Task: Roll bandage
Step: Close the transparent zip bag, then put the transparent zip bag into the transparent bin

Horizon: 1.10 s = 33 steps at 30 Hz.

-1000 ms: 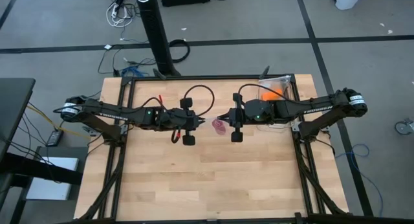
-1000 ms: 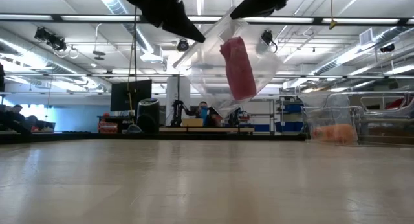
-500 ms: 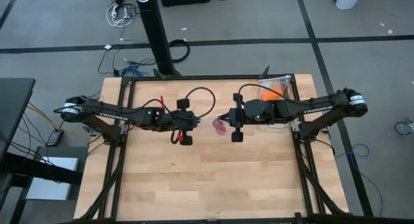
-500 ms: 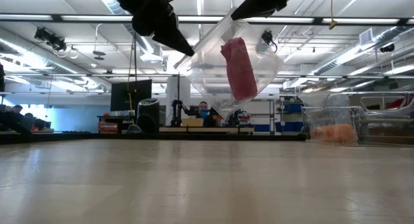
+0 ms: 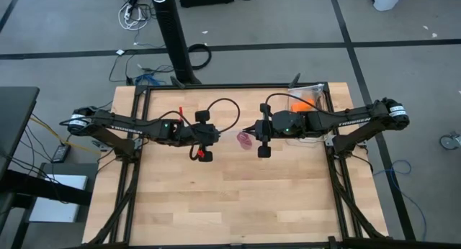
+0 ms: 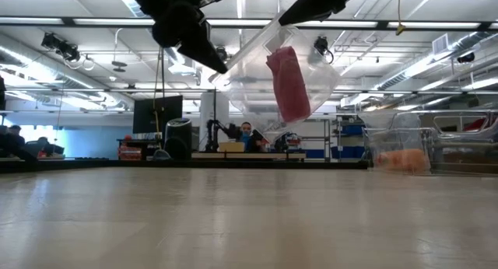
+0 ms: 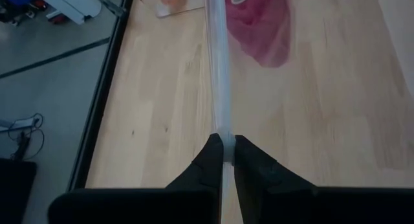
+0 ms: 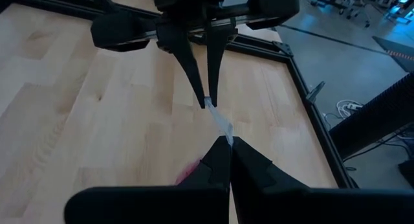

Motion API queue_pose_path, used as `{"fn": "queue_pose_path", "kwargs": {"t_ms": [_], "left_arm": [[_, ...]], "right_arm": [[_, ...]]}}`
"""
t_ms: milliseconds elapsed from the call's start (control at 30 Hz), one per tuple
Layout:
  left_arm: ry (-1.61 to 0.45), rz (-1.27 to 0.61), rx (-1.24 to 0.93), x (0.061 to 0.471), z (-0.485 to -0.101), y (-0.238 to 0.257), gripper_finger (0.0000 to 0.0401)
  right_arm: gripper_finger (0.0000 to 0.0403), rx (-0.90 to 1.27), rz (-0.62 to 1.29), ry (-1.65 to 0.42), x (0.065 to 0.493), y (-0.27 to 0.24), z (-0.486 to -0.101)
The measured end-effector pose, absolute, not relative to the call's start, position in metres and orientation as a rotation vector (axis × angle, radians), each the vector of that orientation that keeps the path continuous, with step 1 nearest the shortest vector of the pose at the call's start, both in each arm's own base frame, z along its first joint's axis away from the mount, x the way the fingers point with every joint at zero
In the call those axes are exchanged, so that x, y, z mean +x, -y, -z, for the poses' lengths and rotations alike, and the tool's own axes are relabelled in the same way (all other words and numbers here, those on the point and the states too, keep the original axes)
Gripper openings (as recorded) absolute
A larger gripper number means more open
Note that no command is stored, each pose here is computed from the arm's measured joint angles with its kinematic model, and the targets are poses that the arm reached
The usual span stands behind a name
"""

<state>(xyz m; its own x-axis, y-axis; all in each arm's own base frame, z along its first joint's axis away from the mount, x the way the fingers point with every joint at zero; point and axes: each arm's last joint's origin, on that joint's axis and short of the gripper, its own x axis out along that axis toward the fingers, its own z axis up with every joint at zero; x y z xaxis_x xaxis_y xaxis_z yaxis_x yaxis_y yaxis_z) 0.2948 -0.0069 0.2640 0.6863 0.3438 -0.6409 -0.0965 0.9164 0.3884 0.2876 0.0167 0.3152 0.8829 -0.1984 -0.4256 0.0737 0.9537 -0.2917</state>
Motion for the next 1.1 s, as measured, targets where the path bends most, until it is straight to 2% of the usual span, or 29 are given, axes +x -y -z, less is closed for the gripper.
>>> {"fn": "queue_pose_path", "kwargs": {"t_ms": [600,733,967,1100], "left_arm": [[-0.818,-0.257,0.321,0.2917,-0.261,0.0067,0.0028],[-0.875,-0.253,0.329,0.2885,-0.2543,0.0062,0.0026],[-0.848,-0.265,0.31,0.2897,-0.2574,0.0062,0.0025],[-0.802,-0.272,0.3,0.293,-0.2607,0.0064,0.0024]], "right_arm": [[0.0005,-0.273,0.147,-0.478,0.2872,-0.0165,-0.3149],[0.0032,-0.255,0.172,-0.452,0.286,-0.0161,-0.3199],[0.0111,-0.261,0.19,-0.447,0.2853,-0.0201,-0.3202],[0.0146,-0.179,0.165,-0.408,0.2891,-0.0219,-0.3208]]}}
